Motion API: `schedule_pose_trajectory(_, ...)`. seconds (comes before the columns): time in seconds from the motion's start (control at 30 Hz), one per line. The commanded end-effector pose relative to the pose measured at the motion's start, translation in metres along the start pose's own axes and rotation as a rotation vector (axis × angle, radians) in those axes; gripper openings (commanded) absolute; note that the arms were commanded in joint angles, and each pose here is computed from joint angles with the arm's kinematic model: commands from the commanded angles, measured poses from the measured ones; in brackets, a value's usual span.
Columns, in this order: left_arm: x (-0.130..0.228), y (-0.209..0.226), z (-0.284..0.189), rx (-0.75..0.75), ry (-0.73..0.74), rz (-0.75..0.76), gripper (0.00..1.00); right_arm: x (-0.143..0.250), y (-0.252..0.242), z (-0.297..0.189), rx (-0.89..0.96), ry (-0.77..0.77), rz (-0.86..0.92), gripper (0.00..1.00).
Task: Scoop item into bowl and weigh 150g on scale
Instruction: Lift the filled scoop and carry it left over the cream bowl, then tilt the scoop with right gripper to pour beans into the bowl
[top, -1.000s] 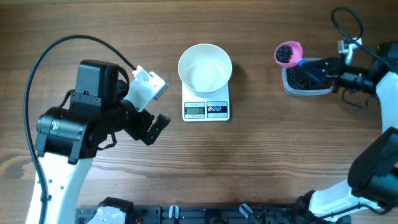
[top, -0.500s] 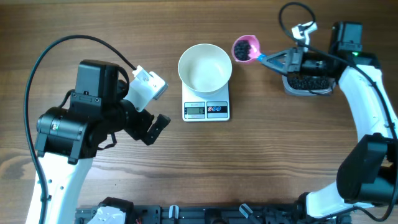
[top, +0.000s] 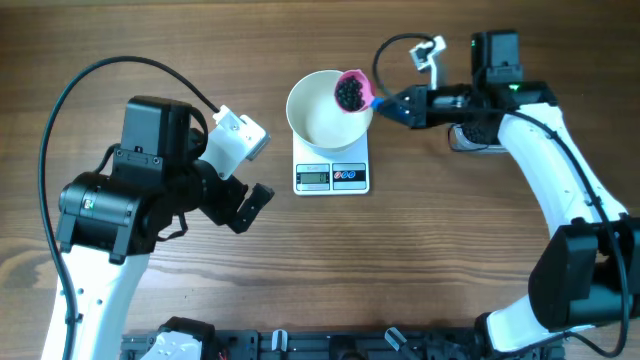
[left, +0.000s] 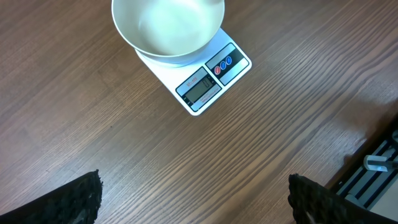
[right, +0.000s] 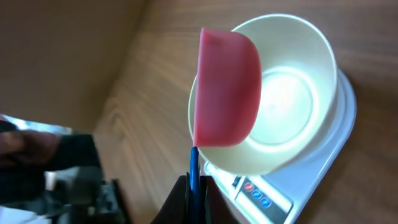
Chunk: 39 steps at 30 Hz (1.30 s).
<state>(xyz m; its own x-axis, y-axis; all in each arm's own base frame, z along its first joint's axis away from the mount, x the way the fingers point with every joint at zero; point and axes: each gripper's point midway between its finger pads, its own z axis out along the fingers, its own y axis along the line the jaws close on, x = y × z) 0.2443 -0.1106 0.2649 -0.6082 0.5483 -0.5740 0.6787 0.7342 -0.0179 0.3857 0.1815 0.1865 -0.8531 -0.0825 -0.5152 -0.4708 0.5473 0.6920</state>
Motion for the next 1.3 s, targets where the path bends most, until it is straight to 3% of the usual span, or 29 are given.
schedule_pose_trajectory(0.0, -0.005, 0.001, -0.002, -0.004, -0.013, -0.001, 1.00, -0.003, 0.000, 0.005, 0.099, 0.000, -0.126, 0.04)
schedule_pose_trajectory(0.77, -0.005, 0.001, -0.002, -0.004, -0.013, -0.001, 1.00, -0.001, -0.016, 0.035, 0.421, 0.113, -0.593, 0.04)
schedule_pose_trajectory(1.27, -0.005, 0.001, -0.002, -0.004, -0.013, -0.001, 1.00, -0.003, -0.026, 0.030, 0.493, 0.132, -0.634, 0.04)
